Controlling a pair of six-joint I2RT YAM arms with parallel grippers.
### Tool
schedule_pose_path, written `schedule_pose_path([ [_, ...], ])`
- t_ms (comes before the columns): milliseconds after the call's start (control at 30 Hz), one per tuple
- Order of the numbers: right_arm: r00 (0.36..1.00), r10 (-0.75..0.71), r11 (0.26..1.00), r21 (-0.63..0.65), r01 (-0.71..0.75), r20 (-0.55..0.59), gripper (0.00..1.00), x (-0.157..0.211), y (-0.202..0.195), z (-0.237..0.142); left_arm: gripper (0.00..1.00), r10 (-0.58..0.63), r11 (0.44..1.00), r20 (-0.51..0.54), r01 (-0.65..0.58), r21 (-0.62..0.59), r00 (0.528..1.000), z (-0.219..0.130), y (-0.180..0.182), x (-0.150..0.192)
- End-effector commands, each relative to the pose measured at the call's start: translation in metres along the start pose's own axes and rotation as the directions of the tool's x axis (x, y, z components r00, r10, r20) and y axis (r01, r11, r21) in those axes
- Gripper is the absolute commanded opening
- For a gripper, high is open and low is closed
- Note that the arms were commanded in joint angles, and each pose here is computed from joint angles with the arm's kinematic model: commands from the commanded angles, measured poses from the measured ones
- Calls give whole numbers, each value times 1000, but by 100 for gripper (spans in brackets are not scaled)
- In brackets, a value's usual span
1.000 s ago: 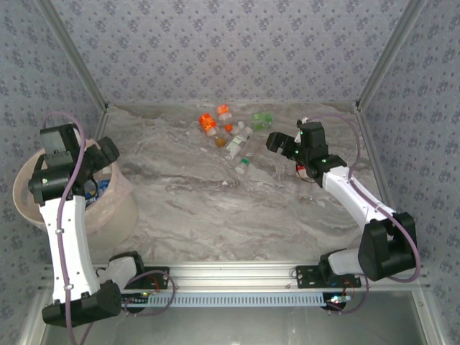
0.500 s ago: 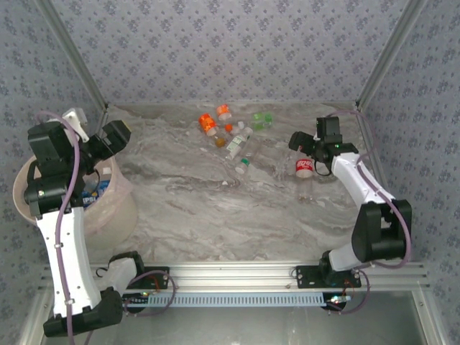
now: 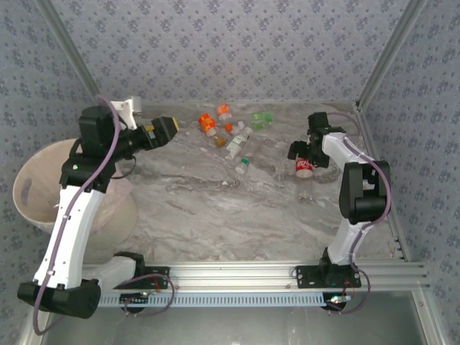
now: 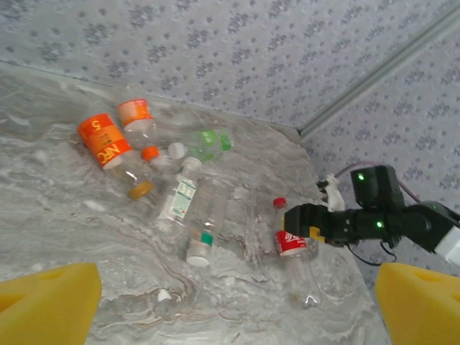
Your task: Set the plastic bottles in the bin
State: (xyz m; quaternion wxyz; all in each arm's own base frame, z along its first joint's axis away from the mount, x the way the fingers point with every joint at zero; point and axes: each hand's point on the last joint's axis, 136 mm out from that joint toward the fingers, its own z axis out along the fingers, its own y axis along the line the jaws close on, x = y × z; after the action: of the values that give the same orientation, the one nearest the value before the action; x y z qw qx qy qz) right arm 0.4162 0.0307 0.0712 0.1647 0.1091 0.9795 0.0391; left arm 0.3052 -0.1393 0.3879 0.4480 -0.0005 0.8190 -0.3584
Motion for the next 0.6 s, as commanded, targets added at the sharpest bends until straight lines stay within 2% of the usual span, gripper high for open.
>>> schedule_pose_path([
  [0, 996, -38, 999, 26, 40, -86, 90, 7, -6, 8, 98, 43, 999, 39, -43, 13, 998, 16, -9, -8],
  [267, 981, -75, 994, 67, 88, -178, 82, 17, -9, 33, 98, 70, 997, 4, -70, 40, 998, 46, -17, 2],
  [567, 982, -109, 988, 94, 125, -153, 67, 17, 1, 41, 98, 76, 995, -68, -71, 72, 995, 71, -19, 21],
])
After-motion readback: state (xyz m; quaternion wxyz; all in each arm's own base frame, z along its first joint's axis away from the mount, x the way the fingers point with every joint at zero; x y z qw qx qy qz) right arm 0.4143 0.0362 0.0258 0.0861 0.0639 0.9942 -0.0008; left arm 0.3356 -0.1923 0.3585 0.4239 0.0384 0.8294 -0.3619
